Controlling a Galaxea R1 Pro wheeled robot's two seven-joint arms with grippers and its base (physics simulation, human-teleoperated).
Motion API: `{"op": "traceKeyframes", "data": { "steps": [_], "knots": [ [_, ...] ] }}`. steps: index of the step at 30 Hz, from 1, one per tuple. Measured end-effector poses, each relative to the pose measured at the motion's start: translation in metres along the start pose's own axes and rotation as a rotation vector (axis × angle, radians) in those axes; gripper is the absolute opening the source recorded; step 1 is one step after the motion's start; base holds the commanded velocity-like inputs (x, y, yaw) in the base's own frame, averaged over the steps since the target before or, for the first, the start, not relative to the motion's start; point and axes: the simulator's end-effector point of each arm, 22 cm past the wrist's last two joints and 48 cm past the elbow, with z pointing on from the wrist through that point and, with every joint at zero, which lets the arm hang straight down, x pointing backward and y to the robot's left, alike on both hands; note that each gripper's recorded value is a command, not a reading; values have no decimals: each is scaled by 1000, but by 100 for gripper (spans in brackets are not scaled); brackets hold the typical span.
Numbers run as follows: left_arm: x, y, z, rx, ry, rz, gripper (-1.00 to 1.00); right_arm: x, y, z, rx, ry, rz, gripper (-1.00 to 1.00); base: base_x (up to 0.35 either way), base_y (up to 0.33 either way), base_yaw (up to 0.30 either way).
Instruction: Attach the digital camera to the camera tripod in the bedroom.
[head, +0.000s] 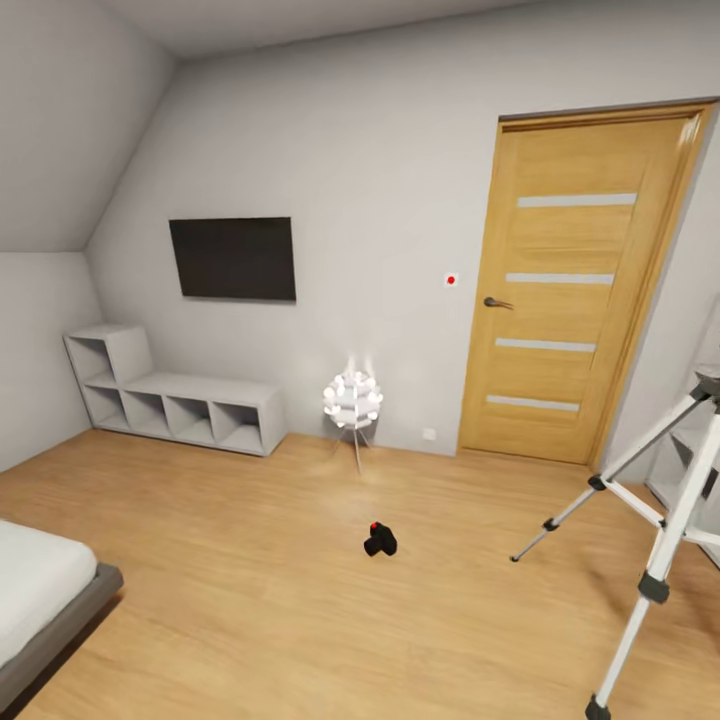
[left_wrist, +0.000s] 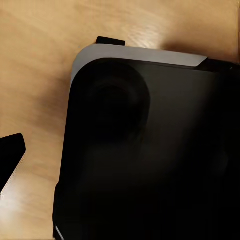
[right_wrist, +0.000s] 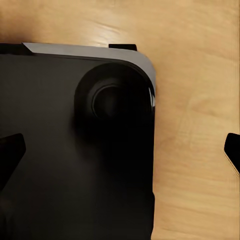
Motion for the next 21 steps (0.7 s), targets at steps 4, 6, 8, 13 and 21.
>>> {"op": "traceKeyframes", "data": {
  "steps": [4,6,8,13,21],
  "knots": [
    [0,0,0,0,0,1,100,0,0,0,0,1,0,100,326,0,0],
    [0,0,0,0,0,1,100,1,0,0,0,3,0,100,326,0,0],
    [0,0,0,0,0,1,100,1,0,0,0,4,0,100,326,0,0],
    [0,0,0,0,0,2,100,1,1,0,-1,3,0,100,326,0,0],
    [0,0,0,0,-1,2,100,1,1,0,-2,3,0,100,326,0,0]
  ]
}}
